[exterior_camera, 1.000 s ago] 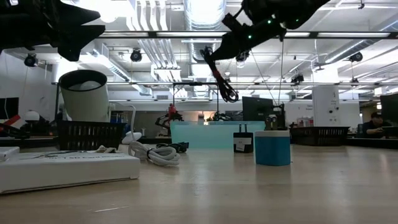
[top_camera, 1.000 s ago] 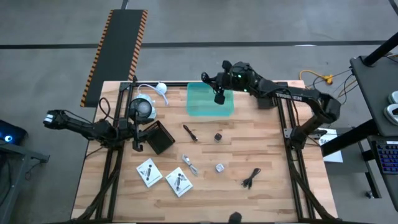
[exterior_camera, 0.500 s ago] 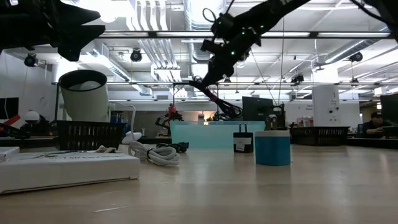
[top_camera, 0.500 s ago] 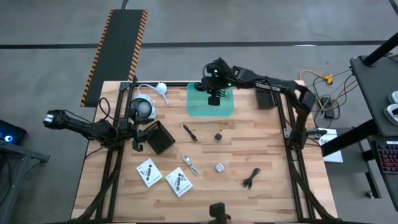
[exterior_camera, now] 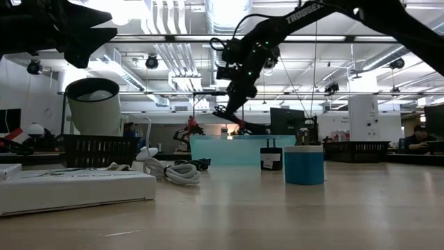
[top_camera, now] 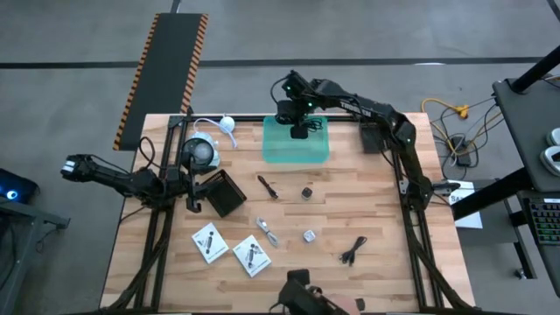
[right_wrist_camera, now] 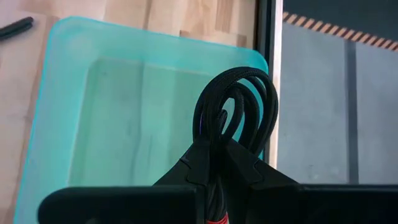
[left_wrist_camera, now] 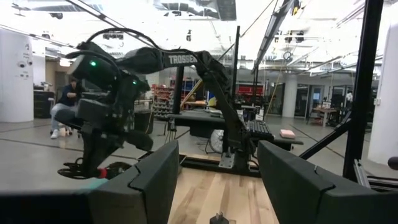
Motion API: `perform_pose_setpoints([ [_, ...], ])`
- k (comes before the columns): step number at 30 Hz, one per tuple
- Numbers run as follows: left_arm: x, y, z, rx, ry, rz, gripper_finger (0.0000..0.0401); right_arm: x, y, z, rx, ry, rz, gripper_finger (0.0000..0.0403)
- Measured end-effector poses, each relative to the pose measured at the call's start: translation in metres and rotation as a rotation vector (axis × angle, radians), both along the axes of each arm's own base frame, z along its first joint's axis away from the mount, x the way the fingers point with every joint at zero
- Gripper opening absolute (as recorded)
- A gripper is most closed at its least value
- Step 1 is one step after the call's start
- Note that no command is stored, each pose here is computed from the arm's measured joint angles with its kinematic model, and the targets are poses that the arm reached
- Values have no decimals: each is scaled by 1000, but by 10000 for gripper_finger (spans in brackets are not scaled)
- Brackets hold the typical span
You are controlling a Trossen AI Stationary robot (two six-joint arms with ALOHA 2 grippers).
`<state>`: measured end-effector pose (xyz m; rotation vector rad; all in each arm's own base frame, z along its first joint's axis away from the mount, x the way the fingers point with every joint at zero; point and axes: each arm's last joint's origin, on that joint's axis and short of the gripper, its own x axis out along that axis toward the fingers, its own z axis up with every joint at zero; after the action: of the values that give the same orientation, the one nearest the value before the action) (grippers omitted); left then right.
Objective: Pick and place items into bin
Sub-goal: Put the top right black charger cable into the green bin
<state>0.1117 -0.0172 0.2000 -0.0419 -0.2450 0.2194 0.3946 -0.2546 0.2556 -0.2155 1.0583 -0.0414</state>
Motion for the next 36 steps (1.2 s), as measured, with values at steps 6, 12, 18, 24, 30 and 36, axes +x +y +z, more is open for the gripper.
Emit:
perform_pose_setpoints([
  [6, 0, 0, 0, -1, -2, 2, 203, 7, -2, 11, 8, 12, 9, 11],
  [12, 0, 0, 0, -1, 0, 2, 203, 4, -1, 18, 14, 26, 15, 11],
  [18, 0, 0, 0, -1, -1, 2, 203, 3, 1, 14, 17, 57, 48, 11],
  [24, 0, 0, 0, 0, 1, 2, 203, -4, 3, 10, 44, 129, 82, 11],
  [30, 0, 0, 0, 7, 3, 4, 203, 0, 6, 7, 52, 96, 150, 11],
  [36, 0, 0, 0, 8, 2, 4, 203, 4, 4, 8, 27, 60, 146, 16],
])
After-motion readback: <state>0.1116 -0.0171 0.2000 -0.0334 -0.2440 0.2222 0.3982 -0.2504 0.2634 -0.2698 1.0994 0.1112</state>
